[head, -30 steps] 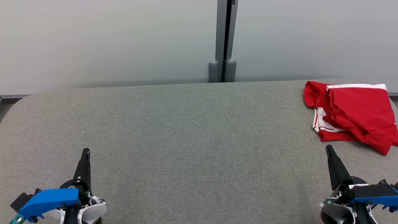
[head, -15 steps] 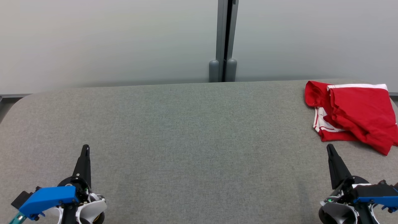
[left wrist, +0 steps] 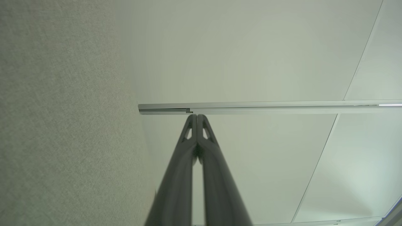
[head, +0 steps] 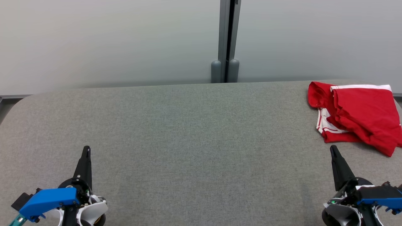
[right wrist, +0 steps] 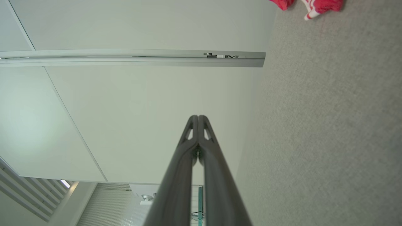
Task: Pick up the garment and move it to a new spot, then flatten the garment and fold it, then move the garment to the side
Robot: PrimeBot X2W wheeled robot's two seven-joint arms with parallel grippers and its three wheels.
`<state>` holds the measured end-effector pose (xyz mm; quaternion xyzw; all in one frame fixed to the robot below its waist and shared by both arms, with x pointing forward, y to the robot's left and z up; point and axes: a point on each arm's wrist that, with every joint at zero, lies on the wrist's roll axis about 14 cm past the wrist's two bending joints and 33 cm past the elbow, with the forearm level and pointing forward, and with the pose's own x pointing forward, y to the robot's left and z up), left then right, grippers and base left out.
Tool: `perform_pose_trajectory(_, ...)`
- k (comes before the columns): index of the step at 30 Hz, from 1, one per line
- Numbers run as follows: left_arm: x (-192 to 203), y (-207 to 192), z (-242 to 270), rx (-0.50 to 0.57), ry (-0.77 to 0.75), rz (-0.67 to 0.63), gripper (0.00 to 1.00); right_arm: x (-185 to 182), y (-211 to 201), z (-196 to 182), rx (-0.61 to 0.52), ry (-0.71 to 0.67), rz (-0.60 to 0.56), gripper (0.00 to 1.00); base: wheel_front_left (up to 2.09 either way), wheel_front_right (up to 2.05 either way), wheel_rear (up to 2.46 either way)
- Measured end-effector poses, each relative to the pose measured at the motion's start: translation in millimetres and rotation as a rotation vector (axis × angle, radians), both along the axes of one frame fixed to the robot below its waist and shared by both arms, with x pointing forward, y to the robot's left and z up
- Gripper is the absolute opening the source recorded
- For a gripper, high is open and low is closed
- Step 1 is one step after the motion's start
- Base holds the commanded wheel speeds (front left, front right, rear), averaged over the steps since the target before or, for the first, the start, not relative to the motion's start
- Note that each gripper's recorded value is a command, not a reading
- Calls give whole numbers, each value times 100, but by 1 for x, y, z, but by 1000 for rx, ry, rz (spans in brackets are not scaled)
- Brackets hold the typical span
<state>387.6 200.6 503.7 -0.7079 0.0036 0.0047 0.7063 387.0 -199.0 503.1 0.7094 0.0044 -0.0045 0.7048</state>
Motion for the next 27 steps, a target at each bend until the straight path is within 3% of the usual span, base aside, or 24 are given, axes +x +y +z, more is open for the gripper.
perform_pose_trajectory(27,0,0,0,0,0,0,0,0,0,1,0,-2,0,0,0,0,0)
